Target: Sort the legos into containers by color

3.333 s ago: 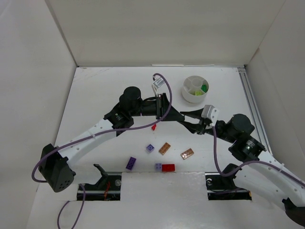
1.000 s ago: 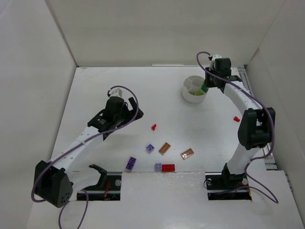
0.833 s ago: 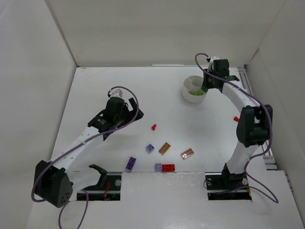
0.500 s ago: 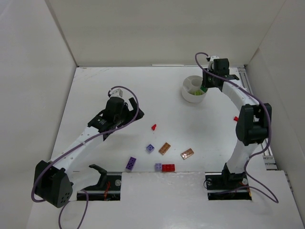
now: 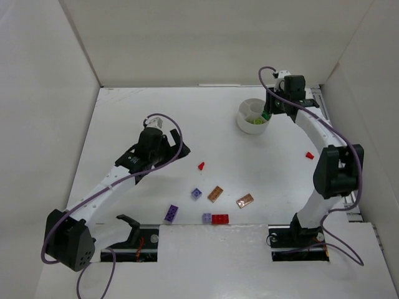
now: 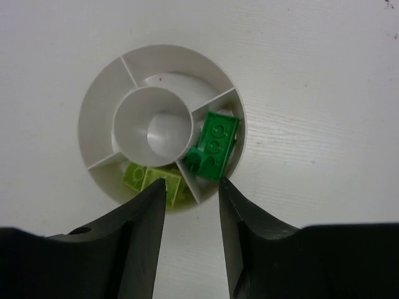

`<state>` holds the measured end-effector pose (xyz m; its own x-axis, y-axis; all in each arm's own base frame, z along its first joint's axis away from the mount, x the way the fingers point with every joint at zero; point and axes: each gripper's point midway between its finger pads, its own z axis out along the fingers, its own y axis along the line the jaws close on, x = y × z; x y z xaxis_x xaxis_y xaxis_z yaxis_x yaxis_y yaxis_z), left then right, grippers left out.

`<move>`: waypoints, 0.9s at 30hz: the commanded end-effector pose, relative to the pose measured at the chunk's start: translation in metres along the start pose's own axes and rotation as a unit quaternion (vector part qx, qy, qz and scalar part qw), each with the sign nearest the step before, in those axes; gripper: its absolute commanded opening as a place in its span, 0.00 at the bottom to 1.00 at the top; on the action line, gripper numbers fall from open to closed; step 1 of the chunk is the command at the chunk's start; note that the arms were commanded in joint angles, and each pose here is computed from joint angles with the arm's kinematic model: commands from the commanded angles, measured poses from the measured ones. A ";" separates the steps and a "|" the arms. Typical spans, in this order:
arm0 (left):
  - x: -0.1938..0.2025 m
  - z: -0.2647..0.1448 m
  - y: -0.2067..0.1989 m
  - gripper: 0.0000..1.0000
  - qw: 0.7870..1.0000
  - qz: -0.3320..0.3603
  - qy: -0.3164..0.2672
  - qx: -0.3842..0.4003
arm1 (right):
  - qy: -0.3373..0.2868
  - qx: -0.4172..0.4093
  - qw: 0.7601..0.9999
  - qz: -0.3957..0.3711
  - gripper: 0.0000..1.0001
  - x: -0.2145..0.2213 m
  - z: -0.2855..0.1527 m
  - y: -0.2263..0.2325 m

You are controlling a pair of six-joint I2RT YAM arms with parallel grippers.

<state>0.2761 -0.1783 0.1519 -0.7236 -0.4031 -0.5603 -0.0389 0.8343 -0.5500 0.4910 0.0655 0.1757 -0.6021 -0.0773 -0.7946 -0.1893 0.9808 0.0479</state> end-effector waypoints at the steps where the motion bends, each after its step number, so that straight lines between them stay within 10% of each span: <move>1: 0.008 0.001 0.003 1.00 1.000 0.013 0.010 0.010 | -0.073 -0.009 0.997 -0.002 0.45 -0.037 -0.052 0.014; 10: 0.057 0.009 0.003 1.00 0.995 0.065 0.060 -0.038 | -0.056 -0.048 0.997 0.031 1.00 0.052 -0.120 0.087; 27: 0.152 -0.005 0.018 0.95 0.978 0.133 0.107 -0.124 | -0.058 -0.049 0.992 0.097 1.00 0.133 -0.201 0.119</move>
<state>0.1533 -0.2297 0.0572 -0.8820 -0.0530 -0.4682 0.0739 0.9658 -0.2486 0.2331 0.1427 0.1956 -0.5491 0.0831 -0.8316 -0.2208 0.9453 0.2402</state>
